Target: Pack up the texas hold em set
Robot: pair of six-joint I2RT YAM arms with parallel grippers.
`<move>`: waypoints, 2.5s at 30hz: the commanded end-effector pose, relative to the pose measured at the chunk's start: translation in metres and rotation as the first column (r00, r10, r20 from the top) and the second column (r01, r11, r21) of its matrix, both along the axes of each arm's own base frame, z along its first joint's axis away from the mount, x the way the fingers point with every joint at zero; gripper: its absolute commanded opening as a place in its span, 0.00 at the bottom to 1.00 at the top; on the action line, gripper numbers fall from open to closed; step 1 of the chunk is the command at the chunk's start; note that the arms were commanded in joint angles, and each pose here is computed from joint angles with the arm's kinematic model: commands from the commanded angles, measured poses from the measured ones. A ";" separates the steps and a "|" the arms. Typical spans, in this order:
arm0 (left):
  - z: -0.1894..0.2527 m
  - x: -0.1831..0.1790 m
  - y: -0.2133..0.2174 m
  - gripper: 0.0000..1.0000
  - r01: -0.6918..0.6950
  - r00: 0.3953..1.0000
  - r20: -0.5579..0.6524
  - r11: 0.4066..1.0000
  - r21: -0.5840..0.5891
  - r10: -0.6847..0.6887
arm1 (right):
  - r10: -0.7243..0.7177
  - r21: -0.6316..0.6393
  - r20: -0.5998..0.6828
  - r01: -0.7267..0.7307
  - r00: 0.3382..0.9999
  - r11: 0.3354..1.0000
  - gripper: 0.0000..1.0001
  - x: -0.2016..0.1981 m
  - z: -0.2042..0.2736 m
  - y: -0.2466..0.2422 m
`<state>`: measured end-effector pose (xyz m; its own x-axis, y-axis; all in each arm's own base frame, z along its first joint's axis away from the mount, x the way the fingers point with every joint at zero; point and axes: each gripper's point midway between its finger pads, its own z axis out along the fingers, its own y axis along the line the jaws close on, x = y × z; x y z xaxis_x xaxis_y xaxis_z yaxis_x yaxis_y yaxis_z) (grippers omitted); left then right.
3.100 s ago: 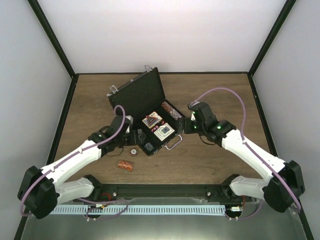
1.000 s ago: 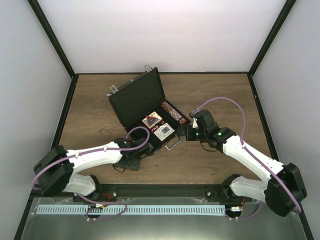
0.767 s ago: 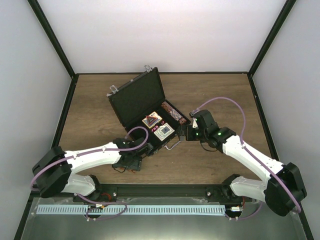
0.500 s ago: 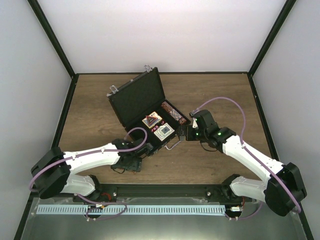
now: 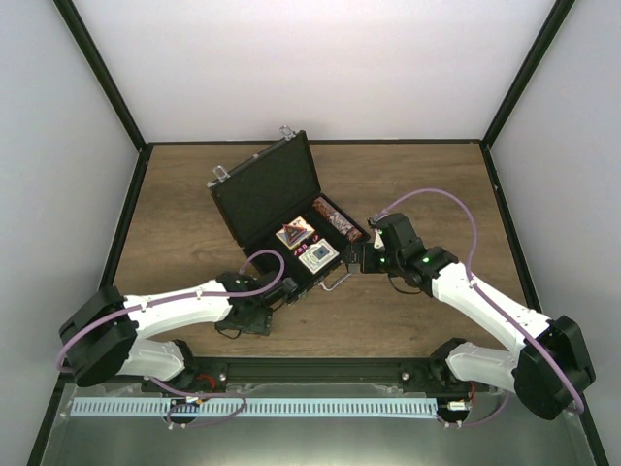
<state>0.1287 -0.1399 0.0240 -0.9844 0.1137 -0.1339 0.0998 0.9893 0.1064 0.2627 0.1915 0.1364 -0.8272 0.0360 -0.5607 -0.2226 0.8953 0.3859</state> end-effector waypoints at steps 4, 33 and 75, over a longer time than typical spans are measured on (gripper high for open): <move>0.003 0.007 -0.002 0.86 -0.014 0.999 0.044 1.000 -0.019 0.015 | -0.012 0.015 0.006 0.012 1.000 1.000 1.00 0.002 0.008 0.000; 0.035 0.025 -0.010 0.61 -0.053 0.991 0.120 0.997 -0.063 0.060 | -0.021 0.026 0.034 0.021 0.999 0.999 1.00 0.003 0.021 -0.002; 0.045 0.142 -0.049 0.56 0.308 0.932 0.202 0.952 0.000 -0.301 | -0.052 0.068 0.101 0.046 0.994 0.997 1.00 -0.006 0.048 -0.013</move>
<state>0.2711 -0.1873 0.0703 -0.8639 0.3853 -0.3244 0.3610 0.9228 0.1347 0.2536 0.1816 0.1709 -0.7792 0.0806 -0.6215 -0.2350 0.8818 0.4089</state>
